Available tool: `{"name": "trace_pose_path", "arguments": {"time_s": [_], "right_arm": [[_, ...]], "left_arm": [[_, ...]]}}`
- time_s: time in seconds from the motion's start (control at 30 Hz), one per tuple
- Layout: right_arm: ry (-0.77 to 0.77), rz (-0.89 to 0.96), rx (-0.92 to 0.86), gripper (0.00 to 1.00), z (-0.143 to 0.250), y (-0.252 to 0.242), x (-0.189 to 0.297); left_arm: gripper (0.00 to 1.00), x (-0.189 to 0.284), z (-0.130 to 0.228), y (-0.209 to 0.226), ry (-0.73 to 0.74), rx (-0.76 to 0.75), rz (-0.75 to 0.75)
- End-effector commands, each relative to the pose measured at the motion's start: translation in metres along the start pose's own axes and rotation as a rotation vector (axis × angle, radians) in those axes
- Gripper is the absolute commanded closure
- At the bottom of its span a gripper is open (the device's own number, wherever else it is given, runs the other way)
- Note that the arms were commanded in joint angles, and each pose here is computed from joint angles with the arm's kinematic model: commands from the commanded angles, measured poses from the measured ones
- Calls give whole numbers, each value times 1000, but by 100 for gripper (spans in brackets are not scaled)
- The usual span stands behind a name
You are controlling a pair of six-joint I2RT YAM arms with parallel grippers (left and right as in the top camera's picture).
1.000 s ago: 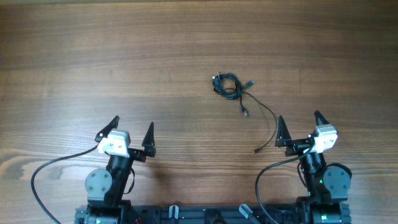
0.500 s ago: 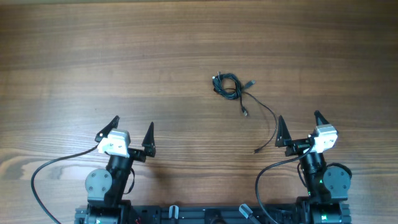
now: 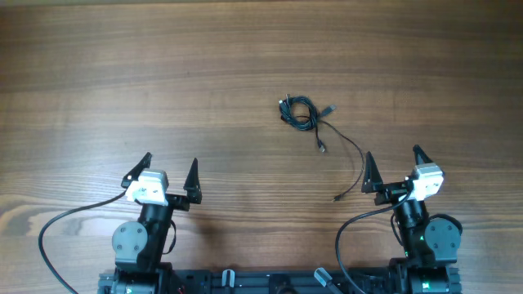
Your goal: Untangle cables
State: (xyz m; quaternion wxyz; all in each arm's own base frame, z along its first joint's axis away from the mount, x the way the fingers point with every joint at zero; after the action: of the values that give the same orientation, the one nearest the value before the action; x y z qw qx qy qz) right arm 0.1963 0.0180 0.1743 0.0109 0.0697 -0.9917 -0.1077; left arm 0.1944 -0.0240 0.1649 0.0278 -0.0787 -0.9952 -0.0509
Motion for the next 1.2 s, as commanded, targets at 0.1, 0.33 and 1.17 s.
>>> {"name": "trace_pose_path", "arguments": {"time_s": [0.1,0.33,1.17], "right_arm": [[-13,12,-12,0,-2,-1,0],[-13,12,-12,0,-2,-1,0],[-13,12,-12,0,-2,-1,0]], "left_arm": [[0,-1,4,1,10,-15,-10],[0,-1,4,1,10,-15,-10],[0,25,-54,-5,7,373,65]]}}
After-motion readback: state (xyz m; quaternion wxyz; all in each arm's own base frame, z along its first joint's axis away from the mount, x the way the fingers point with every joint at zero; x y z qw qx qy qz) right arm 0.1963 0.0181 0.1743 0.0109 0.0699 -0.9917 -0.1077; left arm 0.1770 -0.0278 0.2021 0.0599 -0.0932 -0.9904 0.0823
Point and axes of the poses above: each gripper's point midway between its finger pads, its own x axis back along the fingers, its own y axis along the line the jaws close on, z = x × y, the point moved 5 cm from there along x, back along the fingers, and after that the axes turned 10 degrees about -x, right-handed, at the moved point
